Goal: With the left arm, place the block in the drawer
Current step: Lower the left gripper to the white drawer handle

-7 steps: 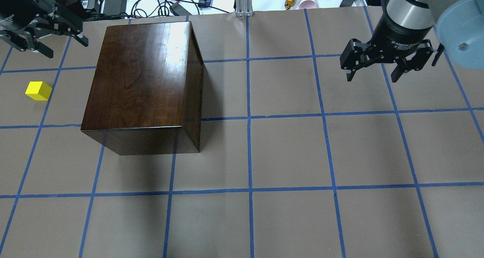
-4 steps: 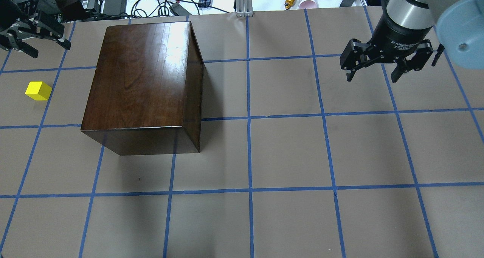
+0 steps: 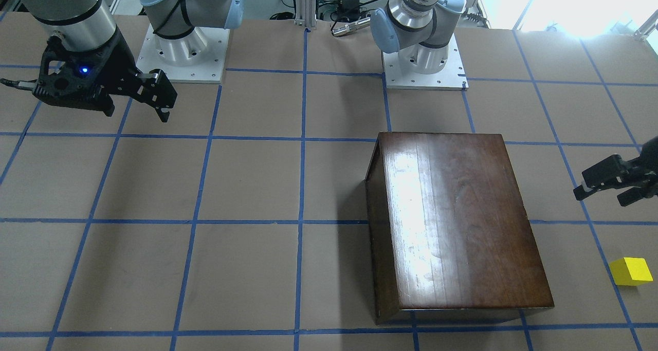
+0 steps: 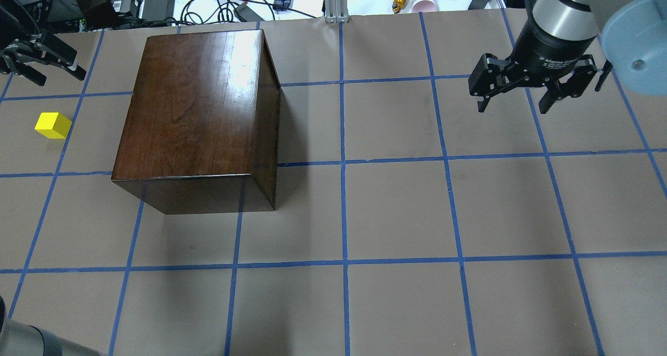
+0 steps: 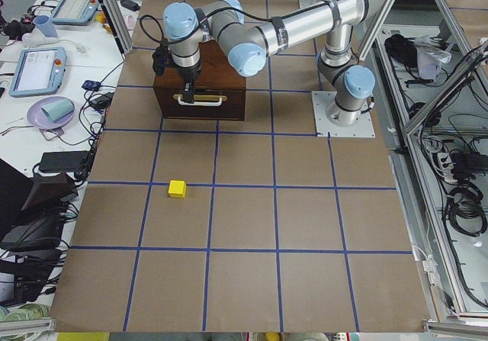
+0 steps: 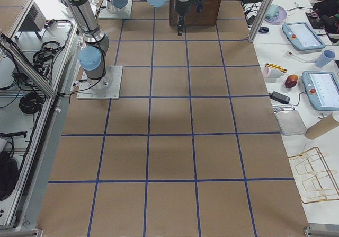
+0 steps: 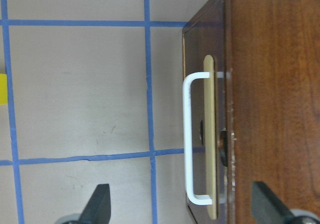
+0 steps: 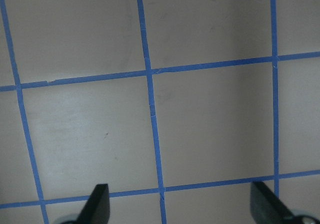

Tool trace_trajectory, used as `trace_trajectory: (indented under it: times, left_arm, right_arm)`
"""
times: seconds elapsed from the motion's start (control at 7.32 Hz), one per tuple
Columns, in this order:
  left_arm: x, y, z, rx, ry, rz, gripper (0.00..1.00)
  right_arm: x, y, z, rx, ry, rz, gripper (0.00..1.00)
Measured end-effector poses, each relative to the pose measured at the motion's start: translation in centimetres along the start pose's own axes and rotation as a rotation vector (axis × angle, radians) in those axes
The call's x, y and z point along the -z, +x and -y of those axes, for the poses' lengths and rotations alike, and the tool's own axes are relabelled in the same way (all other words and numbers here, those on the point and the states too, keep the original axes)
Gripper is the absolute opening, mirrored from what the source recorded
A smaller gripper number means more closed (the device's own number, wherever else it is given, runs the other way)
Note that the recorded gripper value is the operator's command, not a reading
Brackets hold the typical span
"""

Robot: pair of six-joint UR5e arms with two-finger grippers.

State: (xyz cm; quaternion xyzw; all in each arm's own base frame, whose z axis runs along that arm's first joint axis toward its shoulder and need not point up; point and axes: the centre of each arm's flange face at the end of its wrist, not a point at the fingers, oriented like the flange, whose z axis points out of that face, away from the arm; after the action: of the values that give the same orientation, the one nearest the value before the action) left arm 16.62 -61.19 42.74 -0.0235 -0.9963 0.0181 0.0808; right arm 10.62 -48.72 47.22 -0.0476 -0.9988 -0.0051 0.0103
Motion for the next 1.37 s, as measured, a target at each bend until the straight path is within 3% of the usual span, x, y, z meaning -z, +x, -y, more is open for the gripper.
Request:
trace_trajectory:
  times: [0.41, 1.37]
  left_arm:
    - [-3.9, -1.8, 1.1, 0.011, -0.052, -0.041, 1.0]
    - [-12.2, -2.7, 2.2, 0.052, -0.113, -0.228, 1.0]
  right_arm:
    - [0.0, 0.0, 0.0, 0.0, 0.0, 0.0, 1.0]
    - [0.0, 0.0, 0.0, 0.0, 0.0, 0.0, 1.0]
